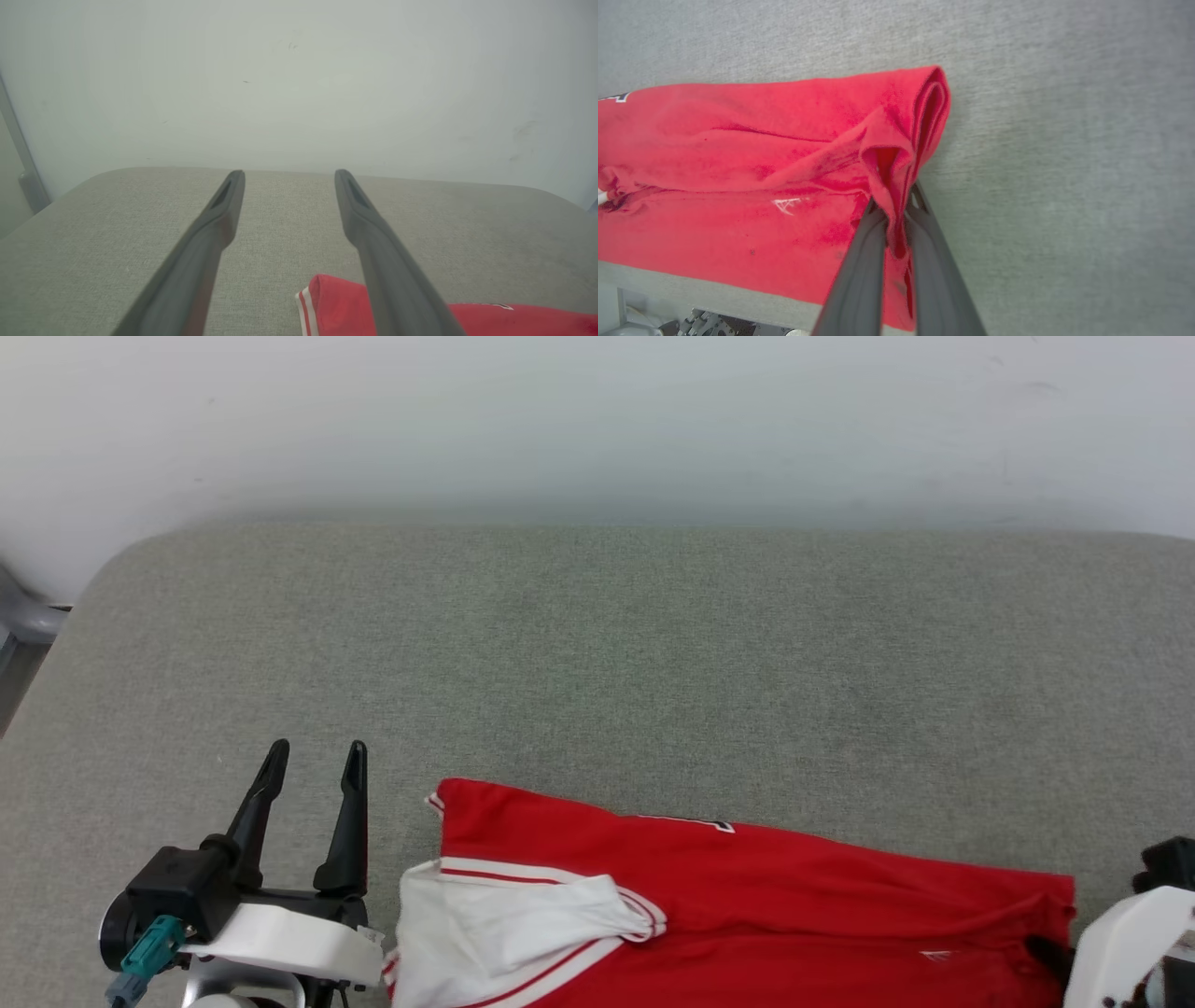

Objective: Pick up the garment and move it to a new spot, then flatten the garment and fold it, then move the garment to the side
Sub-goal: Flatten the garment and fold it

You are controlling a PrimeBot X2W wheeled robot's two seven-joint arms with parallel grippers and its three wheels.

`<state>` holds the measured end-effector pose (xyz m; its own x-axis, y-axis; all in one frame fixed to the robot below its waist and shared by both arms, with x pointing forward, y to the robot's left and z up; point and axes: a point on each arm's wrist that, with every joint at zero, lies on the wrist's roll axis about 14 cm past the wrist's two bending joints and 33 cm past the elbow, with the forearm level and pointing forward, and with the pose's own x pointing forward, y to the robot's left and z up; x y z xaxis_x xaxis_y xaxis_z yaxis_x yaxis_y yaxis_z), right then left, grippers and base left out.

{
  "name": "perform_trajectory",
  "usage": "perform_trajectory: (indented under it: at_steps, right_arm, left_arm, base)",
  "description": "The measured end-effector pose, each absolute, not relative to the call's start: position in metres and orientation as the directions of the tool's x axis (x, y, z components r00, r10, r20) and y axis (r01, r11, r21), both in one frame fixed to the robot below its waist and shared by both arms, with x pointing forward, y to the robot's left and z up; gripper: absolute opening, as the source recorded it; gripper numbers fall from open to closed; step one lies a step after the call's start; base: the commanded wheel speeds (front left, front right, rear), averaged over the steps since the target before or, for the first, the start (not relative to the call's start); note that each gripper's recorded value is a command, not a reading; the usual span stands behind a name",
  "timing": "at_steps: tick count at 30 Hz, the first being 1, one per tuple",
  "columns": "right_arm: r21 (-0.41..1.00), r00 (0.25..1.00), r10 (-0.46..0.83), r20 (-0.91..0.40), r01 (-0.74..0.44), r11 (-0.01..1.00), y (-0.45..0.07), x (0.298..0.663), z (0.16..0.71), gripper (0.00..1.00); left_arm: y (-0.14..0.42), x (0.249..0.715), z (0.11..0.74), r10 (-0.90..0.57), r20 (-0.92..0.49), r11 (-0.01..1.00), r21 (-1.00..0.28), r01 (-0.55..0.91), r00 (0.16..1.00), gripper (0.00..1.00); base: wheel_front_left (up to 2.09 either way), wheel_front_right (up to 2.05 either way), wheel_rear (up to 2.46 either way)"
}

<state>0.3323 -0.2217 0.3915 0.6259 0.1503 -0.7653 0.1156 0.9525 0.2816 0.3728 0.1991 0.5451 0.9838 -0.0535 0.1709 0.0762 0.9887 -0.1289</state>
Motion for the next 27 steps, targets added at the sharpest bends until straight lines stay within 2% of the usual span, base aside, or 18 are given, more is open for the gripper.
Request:
perform_trajectory:
  at_steps: [6, 10, 16, 21, 27]
  right_arm:
    - [0.203, 0.641, 0.009, -0.767, 0.230, 0.952, -0.279, 0.321, 0.405, 0.00]
    - [0.239, 0.644, -0.016, -0.765, 0.307, 0.921, -0.297, 0.313, 0.413, 0.00]
    - [0.496, 0.657, 0.170, -0.735, 0.349, 0.795, -0.266, 0.315, 0.419, 0.00]
    - [0.663, 0.665, 0.347, -0.661, 0.302, 0.685, -0.236, 0.323, 0.430, 0.00]
    - [0.859, 0.630, 0.608, -0.483, 0.209, 0.467, -0.168, 0.337, 0.432, 0.00]
  left_arm:
    - [0.191, 0.373, 0.544, -0.075, 0.169, 0.987, -0.129, 0.098, 0.983, 1.00]
    - [0.186, 0.374, 0.543, -0.087, 0.165, 0.986, -0.130, 0.109, 0.983, 1.00]
    - [0.180, 0.372, 0.544, -0.101, 0.169, 0.983, -0.132, 0.124, 0.980, 1.00]
    - [0.184, 0.368, 0.546, -0.091, 0.174, 0.985, -0.129, 0.114, 0.981, 1.00]
    - [0.191, 0.362, 0.545, -0.072, 0.167, 0.987, -0.128, 0.094, 0.983, 1.00]
  base:
    - [0.00, 0.00, 0.00]
    - [0.00, 0.00, 0.00]
    - [0.00, 0.00, 0.00]
    - [0.00, 0.00, 0.00]
    - [0.00, 0.00, 0.00]
